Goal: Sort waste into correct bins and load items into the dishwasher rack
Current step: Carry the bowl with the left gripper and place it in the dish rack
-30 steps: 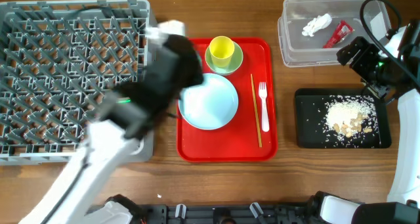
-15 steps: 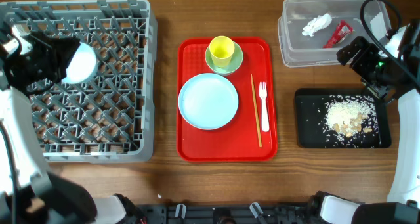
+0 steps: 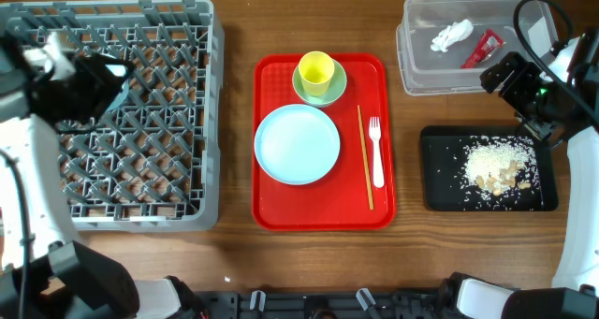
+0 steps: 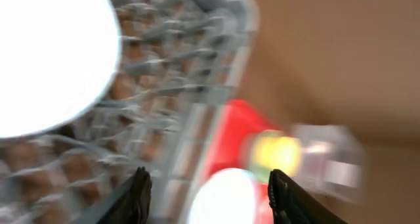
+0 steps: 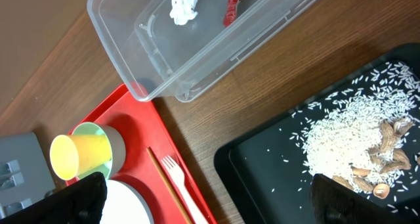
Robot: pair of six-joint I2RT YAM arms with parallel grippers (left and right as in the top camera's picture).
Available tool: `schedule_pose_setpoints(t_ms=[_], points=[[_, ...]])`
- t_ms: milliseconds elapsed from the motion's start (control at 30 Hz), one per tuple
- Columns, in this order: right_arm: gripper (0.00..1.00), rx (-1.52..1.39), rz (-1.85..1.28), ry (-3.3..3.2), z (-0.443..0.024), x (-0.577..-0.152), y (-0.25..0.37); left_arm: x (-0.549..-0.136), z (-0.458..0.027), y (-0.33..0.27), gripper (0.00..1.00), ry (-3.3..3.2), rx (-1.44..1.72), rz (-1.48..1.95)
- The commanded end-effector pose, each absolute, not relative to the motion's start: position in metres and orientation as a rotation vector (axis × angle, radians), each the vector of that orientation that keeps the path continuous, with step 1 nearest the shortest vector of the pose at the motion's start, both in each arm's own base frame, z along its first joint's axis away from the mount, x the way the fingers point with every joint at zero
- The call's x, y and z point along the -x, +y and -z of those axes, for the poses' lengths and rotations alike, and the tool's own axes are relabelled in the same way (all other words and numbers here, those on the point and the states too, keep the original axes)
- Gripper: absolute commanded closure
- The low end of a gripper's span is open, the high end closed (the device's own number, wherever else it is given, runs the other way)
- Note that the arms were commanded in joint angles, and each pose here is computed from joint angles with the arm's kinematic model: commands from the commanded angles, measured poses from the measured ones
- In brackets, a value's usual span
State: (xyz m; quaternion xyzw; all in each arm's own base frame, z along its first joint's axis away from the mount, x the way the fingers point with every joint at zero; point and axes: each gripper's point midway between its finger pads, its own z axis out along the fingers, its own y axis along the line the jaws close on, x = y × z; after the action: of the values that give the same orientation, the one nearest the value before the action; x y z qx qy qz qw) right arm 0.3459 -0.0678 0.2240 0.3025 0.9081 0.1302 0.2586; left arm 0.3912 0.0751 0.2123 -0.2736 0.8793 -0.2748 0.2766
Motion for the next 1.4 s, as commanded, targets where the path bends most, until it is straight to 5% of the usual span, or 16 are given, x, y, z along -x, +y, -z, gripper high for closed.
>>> schedule_pose_setpoints(t_ms=[0,233,500,733,1033,1233,1367], points=[[0.00,-0.806,-0.371,2.451,-0.228,-0.347,-0.066,-0.401,-0.205,0.094,0.44,2.426,0.614,0.145],[0.00,-0.806,-0.371,2.451,-0.228,-0.347,-0.066,-0.424,-0.228,0.118,0.41,2.217,0.616,-0.580],[0.00,-0.807,-0.371,2.451,-0.228,-0.347,-0.066,-0.445,-0.163,0.128,0.39,2.394,0.506,-0.553],[0.01,-0.806,-0.371,2.451,-0.228,-0.347,-0.066,-0.452,-0.141,0.096,0.37,2.512,0.332,-0.242],[0.00,-0.806,-0.371,2.451,-0.228,-0.347,-0.066,-0.445,-0.127,0.104,0.38,2.563,0.340,-0.316],[0.00,-0.806,-0.371,2.451,-0.228,-0.347,-0.066,-0.441,-0.118,0.114,0.48,2.585,0.369,-0.361],[0.01,-0.807,-0.371,2.451,-0.228,-0.347,-0.066,-0.437,-0.117,0.122,0.74,2.586,0.414,-0.362]])
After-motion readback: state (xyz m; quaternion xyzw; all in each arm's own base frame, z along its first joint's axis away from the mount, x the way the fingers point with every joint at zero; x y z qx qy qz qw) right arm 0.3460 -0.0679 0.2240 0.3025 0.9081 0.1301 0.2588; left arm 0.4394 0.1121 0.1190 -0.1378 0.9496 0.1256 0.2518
